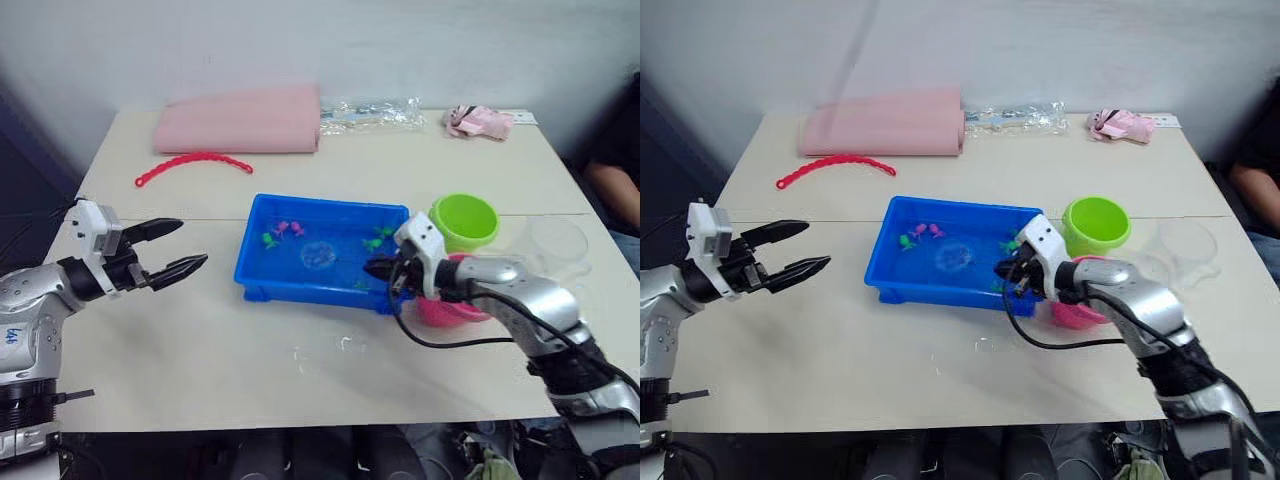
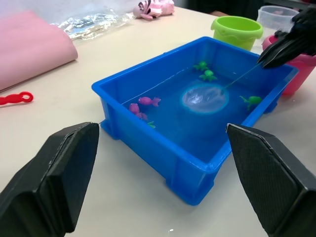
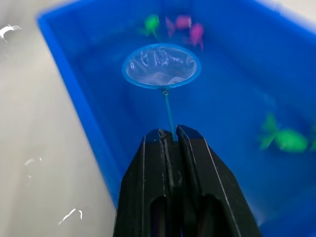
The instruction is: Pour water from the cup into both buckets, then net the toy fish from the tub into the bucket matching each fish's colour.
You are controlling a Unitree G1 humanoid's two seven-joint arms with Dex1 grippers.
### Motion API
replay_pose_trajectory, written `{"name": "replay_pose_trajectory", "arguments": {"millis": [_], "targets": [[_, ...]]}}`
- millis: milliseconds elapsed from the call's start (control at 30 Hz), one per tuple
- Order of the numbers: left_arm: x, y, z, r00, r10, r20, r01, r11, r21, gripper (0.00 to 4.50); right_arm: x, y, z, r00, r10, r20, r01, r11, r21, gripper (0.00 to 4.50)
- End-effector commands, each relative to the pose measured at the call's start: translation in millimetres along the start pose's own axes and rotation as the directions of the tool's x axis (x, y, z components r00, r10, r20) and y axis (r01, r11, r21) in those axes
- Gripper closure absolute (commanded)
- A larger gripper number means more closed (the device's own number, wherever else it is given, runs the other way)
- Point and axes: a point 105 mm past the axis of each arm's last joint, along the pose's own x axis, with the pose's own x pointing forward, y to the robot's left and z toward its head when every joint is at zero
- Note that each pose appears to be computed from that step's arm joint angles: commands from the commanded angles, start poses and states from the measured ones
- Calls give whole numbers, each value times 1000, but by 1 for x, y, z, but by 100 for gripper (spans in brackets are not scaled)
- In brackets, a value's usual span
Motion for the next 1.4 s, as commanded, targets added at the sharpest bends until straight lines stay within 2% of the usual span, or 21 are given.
{"name": "replay_pose_trajectory", "arguments": {"millis": [33,133,267,433,567,1200,1400], "targets": [[4,-6,16,999,-13,49,12,1000,22,3,4,-1,17,999,1,36,-1,1000,-22,450],[9,-10,23,998,-31,53,30,999,28,3,12,-3,15,1000,-10,1,10,999,-32,450],[14,-13,20,998,-54,24,53,998,26,3,33,-10,29,997,-44,58,44,999,-4,450],[18,-10,15,999,-38,-11,38,999,24,3,51,-20,25,997,-64,36,65,998,-21,450],[17,-11,12,999,-28,-24,28,1000,8,3,58,-24,32,993,-77,90,77,997,-3,450],[10,-9,8,999,-1,-35,1,1000,-16,3,58,-15,42,957,-55,286,53,998,15,450],[10,-7,8,999,0,-33,-1,1000,-18,3,61,-10,35,958,-33,285,28,999,22,450]]}}
